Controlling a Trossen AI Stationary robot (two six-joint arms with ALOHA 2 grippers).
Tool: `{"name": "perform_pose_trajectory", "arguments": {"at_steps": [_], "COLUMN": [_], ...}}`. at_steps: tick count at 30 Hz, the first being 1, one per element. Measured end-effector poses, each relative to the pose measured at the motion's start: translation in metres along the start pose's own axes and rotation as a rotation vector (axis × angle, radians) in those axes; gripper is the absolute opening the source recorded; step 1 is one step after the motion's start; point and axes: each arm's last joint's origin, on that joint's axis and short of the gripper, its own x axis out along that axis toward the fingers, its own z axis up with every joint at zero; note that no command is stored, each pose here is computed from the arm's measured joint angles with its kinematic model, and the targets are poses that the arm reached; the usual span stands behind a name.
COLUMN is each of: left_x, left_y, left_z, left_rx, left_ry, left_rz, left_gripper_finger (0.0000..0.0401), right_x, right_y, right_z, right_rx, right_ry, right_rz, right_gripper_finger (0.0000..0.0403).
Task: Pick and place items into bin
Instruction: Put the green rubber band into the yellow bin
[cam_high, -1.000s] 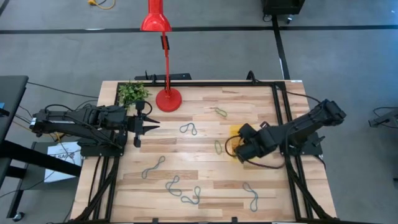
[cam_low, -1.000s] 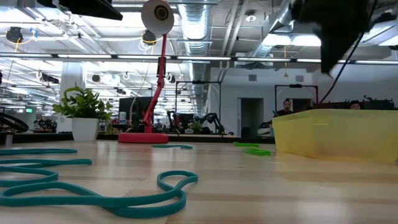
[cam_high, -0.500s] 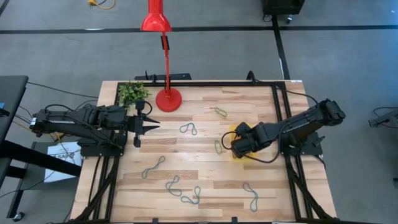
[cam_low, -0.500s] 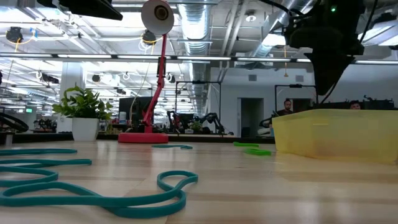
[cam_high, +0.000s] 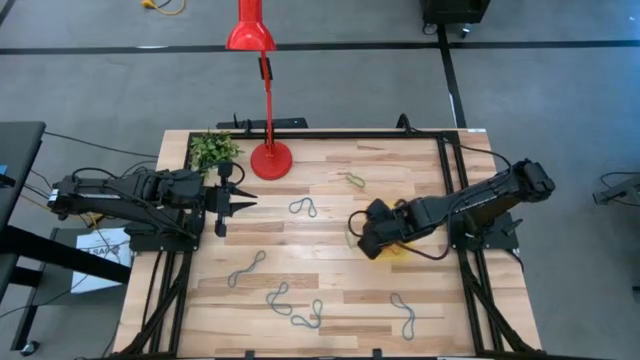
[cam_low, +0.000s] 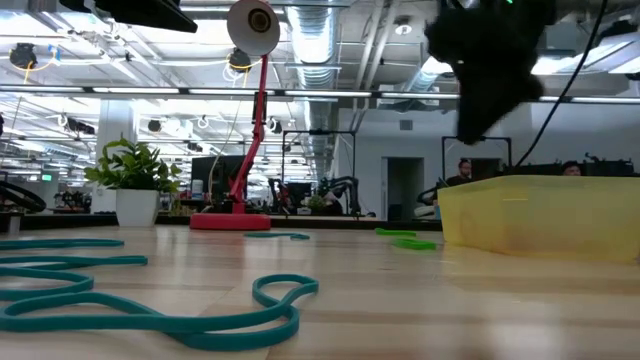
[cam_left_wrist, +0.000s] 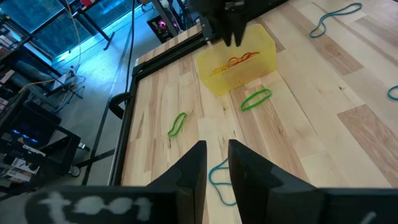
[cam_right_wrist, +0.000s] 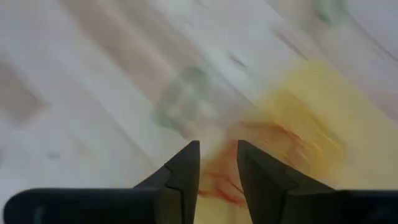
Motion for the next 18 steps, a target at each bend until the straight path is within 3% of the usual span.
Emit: {"name": "perform_pose_trajectory", "arguments": {"at_steps": [5, 10, 18], "left_x": [0.0, 0.0, 0.0], "left_y": [0.0, 0.0, 0.0], "left_z": [0.0, 0.0, 0.0], "left_rx": [0.0, 0.0, 0.0], "left_ry": [0.0, 0.0, 0.0], "left_rz": [0.0, 0.0, 0.0], "left_gripper_finger": [0.0057, 0.0057, 0.0057], "right_x": [0.0, 0.03, 0.102], "right_y": [0.013, 0.021, 0.049], "right_z": [0.015, 0.028, 0.031], "right_rx": [-0.023, 0.068, -0.007], "right_ry": [-0.126, -0.157, 0.083], "right_rz": [0.131, 0.105, 0.147], "right_gripper_finger": [0.0102, 0.0102, 0.0102]}}
